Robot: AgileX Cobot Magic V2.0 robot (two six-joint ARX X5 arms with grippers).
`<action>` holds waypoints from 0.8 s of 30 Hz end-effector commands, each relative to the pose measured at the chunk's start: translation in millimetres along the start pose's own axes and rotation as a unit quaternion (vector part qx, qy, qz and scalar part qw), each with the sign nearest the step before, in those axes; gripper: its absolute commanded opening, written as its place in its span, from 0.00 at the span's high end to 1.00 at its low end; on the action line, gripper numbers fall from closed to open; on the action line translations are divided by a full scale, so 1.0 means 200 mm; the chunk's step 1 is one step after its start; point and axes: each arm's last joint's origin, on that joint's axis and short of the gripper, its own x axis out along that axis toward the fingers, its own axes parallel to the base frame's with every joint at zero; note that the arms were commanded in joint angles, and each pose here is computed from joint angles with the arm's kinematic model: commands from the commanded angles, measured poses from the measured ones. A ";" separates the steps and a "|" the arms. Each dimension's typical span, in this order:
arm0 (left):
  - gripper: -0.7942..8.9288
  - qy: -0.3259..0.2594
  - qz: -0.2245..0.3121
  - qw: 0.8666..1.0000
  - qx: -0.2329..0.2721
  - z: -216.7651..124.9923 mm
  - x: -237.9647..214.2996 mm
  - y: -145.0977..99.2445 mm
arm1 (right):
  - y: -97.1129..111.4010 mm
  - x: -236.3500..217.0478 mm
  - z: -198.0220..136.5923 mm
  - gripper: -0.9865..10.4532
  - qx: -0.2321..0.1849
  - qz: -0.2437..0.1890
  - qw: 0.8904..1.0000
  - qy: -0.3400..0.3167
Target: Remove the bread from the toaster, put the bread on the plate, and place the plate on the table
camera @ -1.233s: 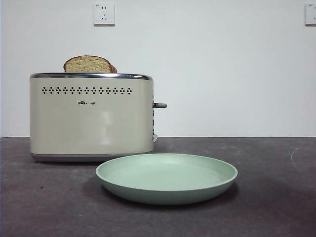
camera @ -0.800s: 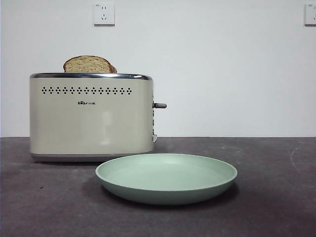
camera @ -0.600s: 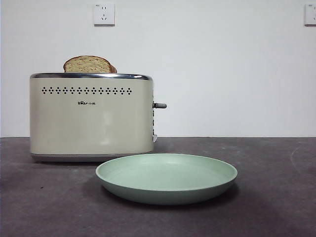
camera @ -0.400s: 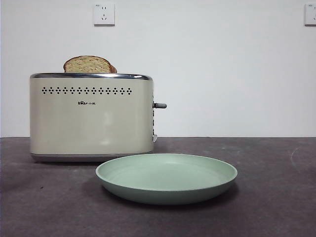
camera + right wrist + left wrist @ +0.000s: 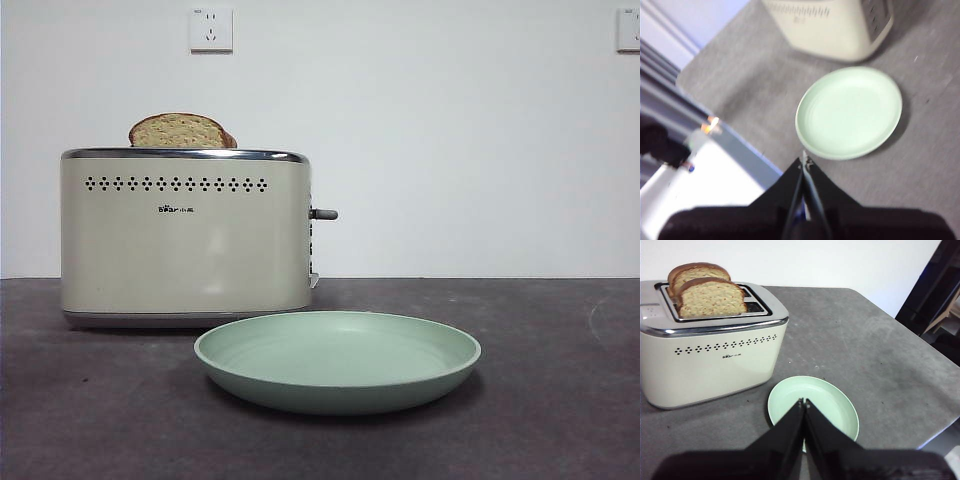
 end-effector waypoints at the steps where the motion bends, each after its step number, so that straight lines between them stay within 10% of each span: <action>1: 0.92 0.009 -0.001 1.000 0.008 -0.01 0.00 0.00 | 0.00 0.01 -0.01 0.92 -0.013 0.004 1.000 0.010; 6: 0.86 0.021 -0.001 1.000 -0.002 -0.02 0.00 0.00 | 0.00 0.01 -0.01 0.80 -0.011 0.005 1.000 0.011; 11: 0.44 0.020 -0.001 1.000 -0.002 -0.02 0.00 0.00 | 0.00 0.01 -0.01 0.48 -0.010 0.005 1.000 0.011; 24: 0.44 -0.023 0.002 0.997 0.070 0.07 0.06 0.04 | 0.00 0.01 0.00 0.47 -0.009 0.005 1.000 0.013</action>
